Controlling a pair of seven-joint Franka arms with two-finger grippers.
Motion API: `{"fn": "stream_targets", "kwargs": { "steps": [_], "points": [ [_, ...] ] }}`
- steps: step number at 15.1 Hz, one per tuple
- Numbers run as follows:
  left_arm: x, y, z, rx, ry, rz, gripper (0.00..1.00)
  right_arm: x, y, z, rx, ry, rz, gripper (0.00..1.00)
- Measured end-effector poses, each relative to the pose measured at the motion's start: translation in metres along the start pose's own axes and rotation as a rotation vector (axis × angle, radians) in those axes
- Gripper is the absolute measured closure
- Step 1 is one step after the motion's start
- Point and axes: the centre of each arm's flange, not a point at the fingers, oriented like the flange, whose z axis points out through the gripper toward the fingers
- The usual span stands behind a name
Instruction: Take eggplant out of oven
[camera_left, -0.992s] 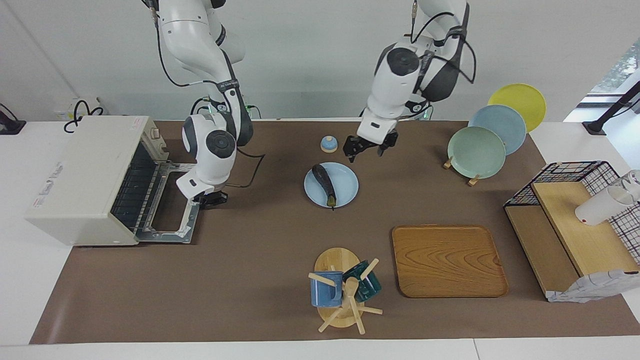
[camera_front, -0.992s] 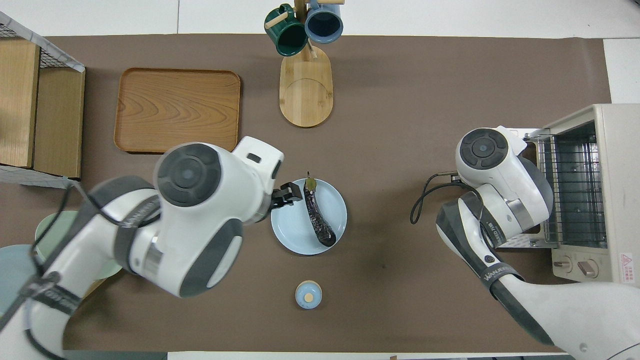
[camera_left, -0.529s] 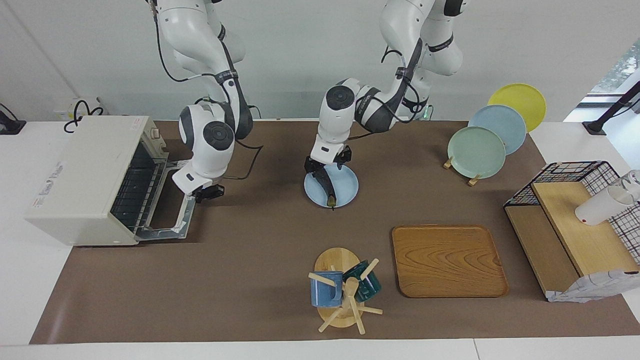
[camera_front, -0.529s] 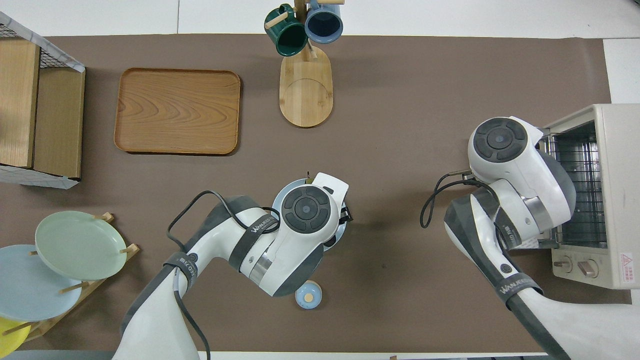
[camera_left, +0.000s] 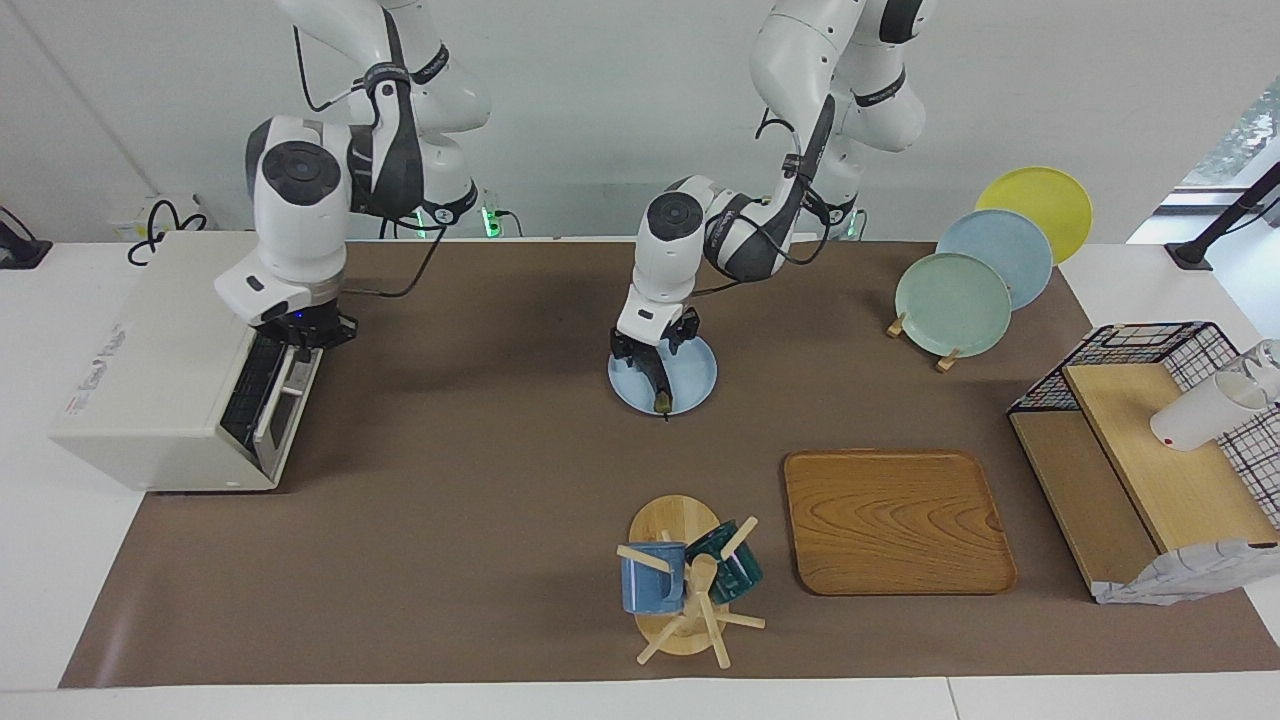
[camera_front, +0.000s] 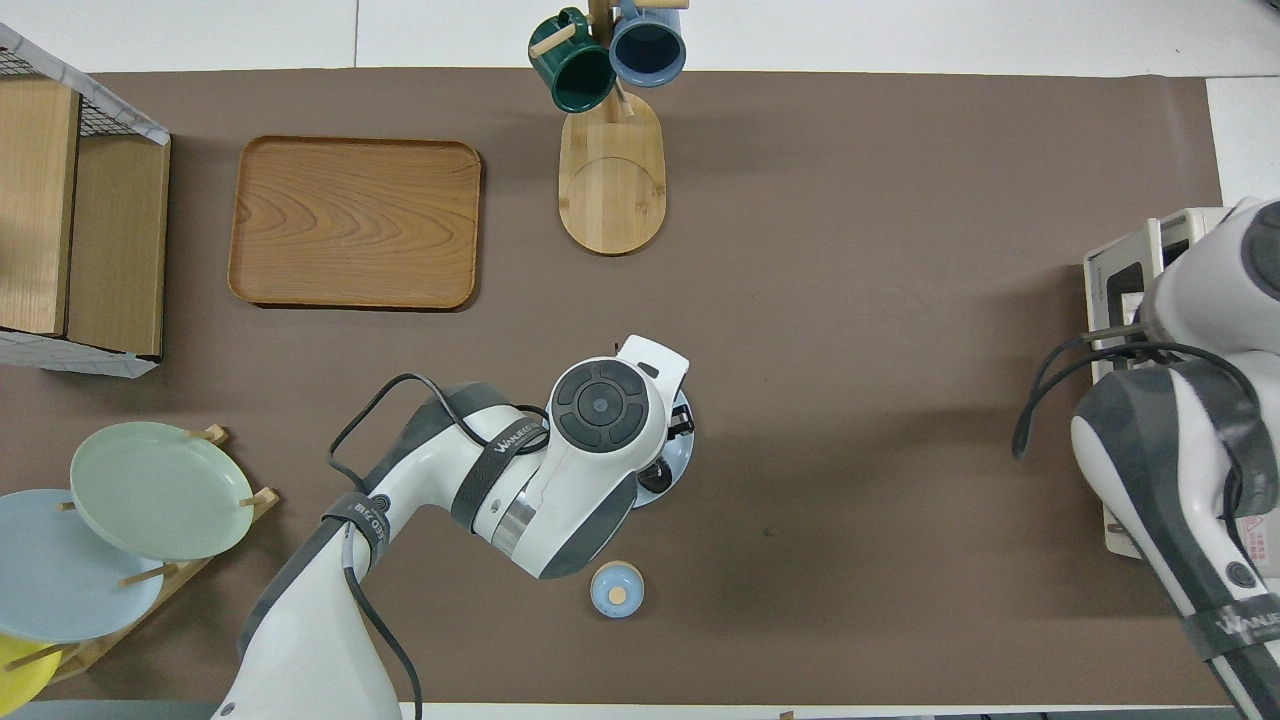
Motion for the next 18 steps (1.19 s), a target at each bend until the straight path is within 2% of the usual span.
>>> {"fn": "stream_targets", "kwargs": {
  "steps": [1,3,5,6,7,9,12,14,15,18],
  "points": [
    [0.000,0.000,0.000,0.001,0.000,0.003,0.30,-0.001,0.013,0.002,0.020,-0.002,0.003,0.99],
    [-0.001,-0.001,0.002,0.003,-0.002,0.005,0.32,-0.001,0.025,0.000,0.060,-0.021,0.010,0.99],
    [-0.001,-0.001,0.002,0.004,-0.003,0.007,0.36,-0.001,0.030,-0.008,0.110,-0.084,-0.005,0.99],
    [-0.001,-0.002,0.003,0.005,-0.003,0.008,0.36,-0.001,0.036,-0.021,0.132,-0.102,-0.006,0.99],
    [-0.001,-0.002,0.003,0.005,-0.003,0.008,0.41,0.000,0.043,-0.039,0.145,-0.106,-0.004,0.99],
    [-0.001,-0.002,0.003,0.005,-0.003,0.011,0.65,-0.002,0.054,-0.076,0.185,-0.096,0.009,0.97],
    [-0.001,-0.002,0.002,0.004,-0.002,0.011,0.67,-0.005,0.055,-0.120,0.254,-0.080,0.016,0.93],
    [0.005,-0.004,-0.003,-0.002,0.003,0.001,0.67,-0.004,0.048,-0.130,0.272,-0.071,0.003,0.77],
    [0.016,-0.010,-0.012,-0.011,0.008,-0.010,0.67,-0.003,0.042,-0.132,0.274,-0.075,-0.010,0.64],
    [0.080,-0.054,-0.070,-0.010,-0.004,0.010,0.67,-0.001,0.030,-0.135,0.302,-0.076,-0.028,0.34]
  ]
}}
